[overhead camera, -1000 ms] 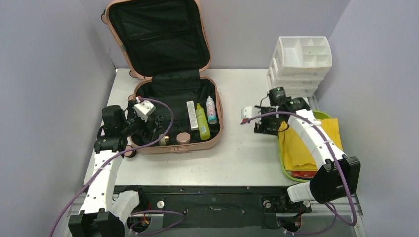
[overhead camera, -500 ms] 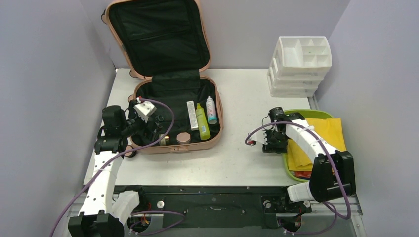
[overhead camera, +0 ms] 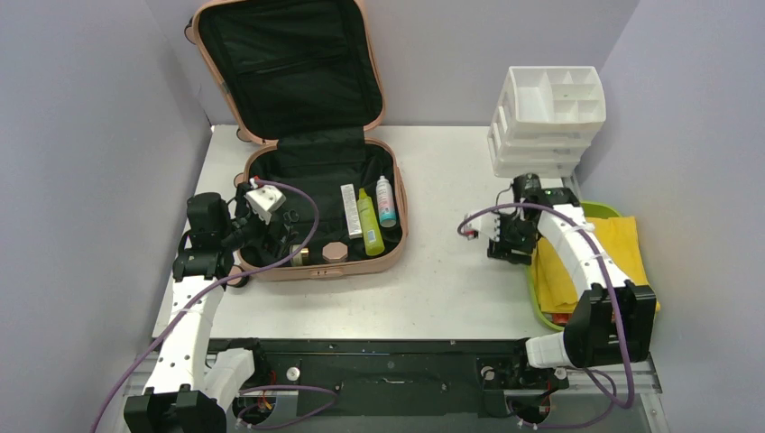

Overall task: Open, take out, and arrange the luggage
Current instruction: Move the bin to the corner of the board, then move the storage box to the center of the board.

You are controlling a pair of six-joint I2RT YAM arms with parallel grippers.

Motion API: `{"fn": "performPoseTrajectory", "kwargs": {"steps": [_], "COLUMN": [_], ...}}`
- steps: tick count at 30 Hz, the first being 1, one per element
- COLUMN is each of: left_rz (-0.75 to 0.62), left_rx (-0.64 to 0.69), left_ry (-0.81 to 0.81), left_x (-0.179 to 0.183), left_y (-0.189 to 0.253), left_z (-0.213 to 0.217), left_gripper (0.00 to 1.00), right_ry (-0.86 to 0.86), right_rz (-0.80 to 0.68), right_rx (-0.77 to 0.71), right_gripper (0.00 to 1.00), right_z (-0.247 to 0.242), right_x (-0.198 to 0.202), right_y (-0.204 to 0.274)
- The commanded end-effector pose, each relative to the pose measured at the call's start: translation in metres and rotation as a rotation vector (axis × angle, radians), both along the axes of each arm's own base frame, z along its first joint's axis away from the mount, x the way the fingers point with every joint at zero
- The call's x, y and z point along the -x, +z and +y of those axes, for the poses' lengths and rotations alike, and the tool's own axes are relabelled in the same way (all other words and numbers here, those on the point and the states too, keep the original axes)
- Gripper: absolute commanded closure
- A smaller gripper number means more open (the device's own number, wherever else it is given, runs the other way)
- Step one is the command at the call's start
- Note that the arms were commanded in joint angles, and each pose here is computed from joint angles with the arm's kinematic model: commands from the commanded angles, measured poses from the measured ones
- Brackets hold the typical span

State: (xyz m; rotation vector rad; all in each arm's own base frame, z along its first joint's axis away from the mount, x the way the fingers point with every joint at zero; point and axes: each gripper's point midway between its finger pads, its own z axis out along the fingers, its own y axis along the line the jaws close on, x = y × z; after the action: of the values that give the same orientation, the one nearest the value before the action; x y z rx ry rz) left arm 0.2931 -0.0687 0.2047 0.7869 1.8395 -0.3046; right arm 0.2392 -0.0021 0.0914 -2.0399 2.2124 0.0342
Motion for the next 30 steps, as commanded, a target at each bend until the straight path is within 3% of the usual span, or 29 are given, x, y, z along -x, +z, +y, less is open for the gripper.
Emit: {"fn": "performPoseTrajectory", "kwargs": {"steps": [1,5,10,17,18,22,25,30], "left_rz": [-0.066,-0.072,-0.071,-0.059,-0.060,-0.041,-0.020,0.011], "left_rx": [0.015,0.011,-0.001,-0.030,-0.031,-0.035,-0.036,-0.046], "left_ry": [-0.016,0.002,0.019,0.024,0.022,0.029,0.037,0.051], "left_x": [-0.004,-0.007,-0.011,-0.020,-0.021,-0.029,-0.034,-0.038], "left_y": [0.022,0.026,0.024,0.019,0.021,0.018,0.014,0.008], "left_z": [-0.004,-0.001,0.001,0.003,0.002,0.003,0.003,0.006], "left_gripper": [0.04,0.04,0.04,0.04,0.04,0.04,0.04,0.04], "right_ry": [-0.172,-0.467,-0.692,-0.601,-0.629,-0.864,-1.026,-1.184], "right_rz": [-0.347,-0.710,-0.919,-0.996,-0.974,-1.078,-1.093,-1.185], "right_rx": [-0.298,-0.406,-0.492,-0.453,-0.440,-0.520,-0.651,-0.722], "right_gripper": [0.40,0.35,0.34,0.33,0.33,0.33,0.33,0.38], "right_z": [0.041,0.029,-0.001,-0.044,-0.050,-0.079,-0.089,-0.110], "right_x": [-0.064,-0.128,-0.180,-0.249,-0.263,-0.309,-0.331,-0.362], "right_y": [0.100,0.178,0.229,0.249,0.237,0.266,0.268,0.261]}}
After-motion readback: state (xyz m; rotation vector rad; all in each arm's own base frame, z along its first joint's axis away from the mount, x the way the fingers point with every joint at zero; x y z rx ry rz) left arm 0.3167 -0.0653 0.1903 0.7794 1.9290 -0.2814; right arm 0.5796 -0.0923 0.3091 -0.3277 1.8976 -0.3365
